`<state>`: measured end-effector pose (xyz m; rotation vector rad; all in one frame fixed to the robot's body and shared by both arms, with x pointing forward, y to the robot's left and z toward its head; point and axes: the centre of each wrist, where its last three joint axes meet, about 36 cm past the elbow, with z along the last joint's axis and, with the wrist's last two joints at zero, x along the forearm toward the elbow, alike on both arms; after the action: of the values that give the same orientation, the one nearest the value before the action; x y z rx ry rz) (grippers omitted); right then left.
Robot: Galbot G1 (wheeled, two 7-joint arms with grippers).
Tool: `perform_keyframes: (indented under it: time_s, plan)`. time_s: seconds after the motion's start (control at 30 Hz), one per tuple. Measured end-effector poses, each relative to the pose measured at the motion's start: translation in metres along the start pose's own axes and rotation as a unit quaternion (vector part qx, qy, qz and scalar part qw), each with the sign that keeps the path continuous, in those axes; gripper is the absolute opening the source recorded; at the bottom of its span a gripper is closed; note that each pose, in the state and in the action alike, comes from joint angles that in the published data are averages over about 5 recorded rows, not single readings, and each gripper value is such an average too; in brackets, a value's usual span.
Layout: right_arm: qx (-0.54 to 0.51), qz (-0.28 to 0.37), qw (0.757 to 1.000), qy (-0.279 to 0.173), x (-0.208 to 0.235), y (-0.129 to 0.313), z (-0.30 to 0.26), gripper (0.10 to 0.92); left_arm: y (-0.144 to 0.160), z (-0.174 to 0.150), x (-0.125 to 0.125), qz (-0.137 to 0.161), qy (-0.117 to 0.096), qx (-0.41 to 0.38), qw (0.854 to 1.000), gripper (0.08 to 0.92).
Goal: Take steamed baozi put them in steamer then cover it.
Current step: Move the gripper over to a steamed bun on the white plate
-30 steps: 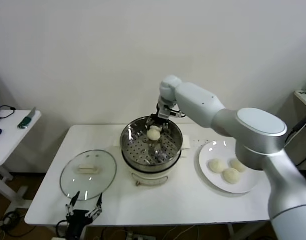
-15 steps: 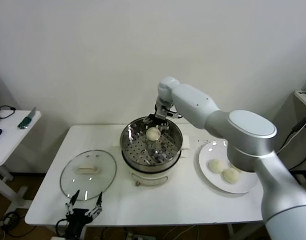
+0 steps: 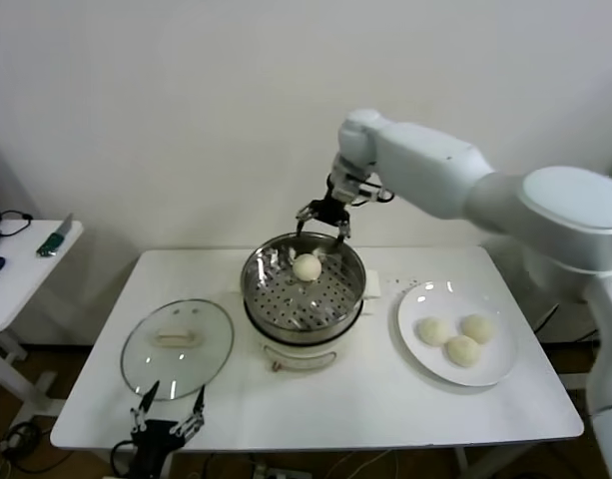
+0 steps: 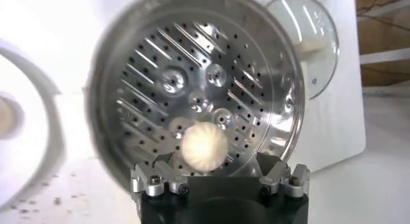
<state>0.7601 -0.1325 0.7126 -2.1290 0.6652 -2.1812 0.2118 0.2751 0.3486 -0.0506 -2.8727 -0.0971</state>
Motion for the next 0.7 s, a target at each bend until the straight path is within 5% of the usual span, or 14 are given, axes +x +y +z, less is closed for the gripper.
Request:
perform_keyframes:
  time_s: [0.27,0.7]
  plan:
    - [-0.173,-0.006,0.984,0.042,0.049,0.081,0.010,0.823,0.001,-0.001,0.001,0.000,-0.003,-0.001,1.000,0.823]
    - [-0.447,-0.034,0.891,0.071,0.031,0.201,-0.013,0.823,0.002,-0.004,-0.004,0.000,-0.011,0.004,1.000,0.823]
